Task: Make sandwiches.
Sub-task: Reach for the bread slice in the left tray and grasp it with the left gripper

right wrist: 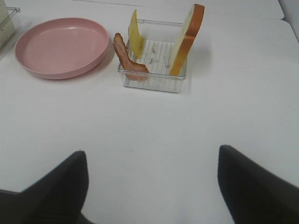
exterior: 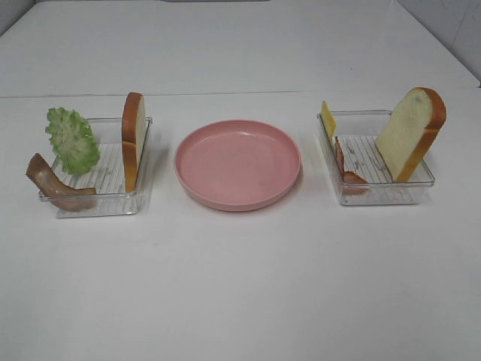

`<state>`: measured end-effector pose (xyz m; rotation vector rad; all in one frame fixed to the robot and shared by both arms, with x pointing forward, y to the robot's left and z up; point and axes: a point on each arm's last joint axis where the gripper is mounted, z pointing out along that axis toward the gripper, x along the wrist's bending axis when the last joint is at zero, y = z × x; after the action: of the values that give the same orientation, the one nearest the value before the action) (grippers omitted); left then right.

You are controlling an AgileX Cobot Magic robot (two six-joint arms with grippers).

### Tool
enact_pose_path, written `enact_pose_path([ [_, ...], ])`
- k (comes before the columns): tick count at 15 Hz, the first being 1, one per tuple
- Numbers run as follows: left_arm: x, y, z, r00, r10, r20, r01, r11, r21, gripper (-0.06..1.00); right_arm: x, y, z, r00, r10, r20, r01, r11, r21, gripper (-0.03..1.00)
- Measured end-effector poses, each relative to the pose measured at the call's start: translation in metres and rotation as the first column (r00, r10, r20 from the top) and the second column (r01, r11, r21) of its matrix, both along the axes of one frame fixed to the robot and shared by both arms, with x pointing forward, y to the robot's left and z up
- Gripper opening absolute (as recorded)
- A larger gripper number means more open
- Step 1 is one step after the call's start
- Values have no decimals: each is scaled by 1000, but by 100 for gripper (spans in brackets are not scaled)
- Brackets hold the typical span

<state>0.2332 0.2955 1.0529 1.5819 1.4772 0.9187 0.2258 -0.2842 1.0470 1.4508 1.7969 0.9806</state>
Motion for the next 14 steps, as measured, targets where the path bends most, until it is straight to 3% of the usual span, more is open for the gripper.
enact_pose_path([
  [14, 0, 0, 0, 1000, 0, 0, 0, 1000, 0, 69, 0, 0, 0, 1000, 0, 0, 0, 1000, 0, 73],
])
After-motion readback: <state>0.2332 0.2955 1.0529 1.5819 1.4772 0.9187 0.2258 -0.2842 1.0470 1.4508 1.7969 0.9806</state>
